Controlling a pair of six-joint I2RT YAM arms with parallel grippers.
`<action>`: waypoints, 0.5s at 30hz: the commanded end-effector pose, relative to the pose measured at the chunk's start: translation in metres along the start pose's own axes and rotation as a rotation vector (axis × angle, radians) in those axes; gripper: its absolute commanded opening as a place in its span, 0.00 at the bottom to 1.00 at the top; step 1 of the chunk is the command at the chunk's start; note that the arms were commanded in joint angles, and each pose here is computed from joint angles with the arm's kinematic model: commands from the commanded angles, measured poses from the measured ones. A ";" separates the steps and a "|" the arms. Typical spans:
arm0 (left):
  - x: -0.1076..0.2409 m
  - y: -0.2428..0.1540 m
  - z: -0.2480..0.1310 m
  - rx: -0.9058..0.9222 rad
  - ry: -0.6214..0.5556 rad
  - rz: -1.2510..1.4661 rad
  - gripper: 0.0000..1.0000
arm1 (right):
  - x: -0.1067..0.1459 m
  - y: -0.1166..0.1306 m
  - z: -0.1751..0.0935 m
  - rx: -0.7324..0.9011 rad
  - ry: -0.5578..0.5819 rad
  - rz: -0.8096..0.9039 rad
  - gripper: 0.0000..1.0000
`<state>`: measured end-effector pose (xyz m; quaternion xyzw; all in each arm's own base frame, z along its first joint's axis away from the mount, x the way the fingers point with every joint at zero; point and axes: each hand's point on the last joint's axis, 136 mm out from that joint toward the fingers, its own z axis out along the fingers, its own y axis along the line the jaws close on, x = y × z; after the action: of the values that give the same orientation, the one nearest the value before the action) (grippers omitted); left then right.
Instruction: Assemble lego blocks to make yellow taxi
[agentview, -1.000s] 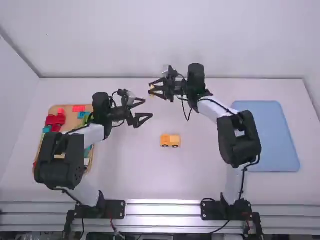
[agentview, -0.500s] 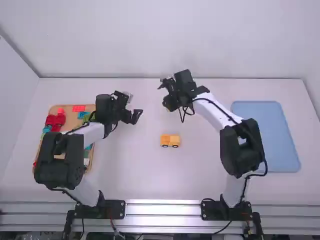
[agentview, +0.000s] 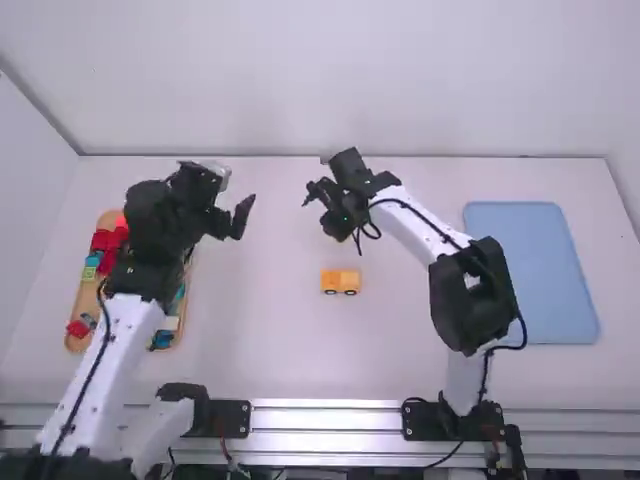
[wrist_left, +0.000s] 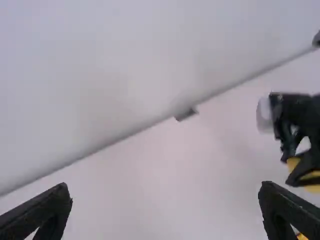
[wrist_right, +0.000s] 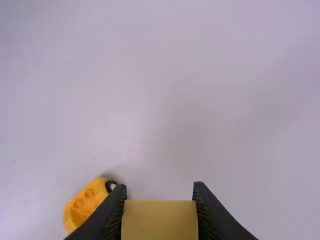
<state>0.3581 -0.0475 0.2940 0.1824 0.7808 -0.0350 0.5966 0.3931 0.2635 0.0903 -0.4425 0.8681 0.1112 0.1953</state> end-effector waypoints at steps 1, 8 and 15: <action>0.026 0.033 -0.023 -0.244 0.050 -0.131 0.99 | -0.026 0.013 0.005 -0.022 -0.029 -0.132 0.00; 0.048 0.055 -0.071 -0.483 -0.019 -0.241 0.99 | -0.039 0.072 0.031 -0.143 0.073 -0.385 0.00; 0.065 0.070 -0.112 -0.667 -0.101 -0.316 0.99 | -0.011 0.113 0.073 -0.236 0.308 -0.553 0.00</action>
<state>0.2760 0.0453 0.2712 -0.0951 0.7574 0.0944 0.6391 0.3260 0.3586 0.0453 -0.6621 0.7418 0.0959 0.0466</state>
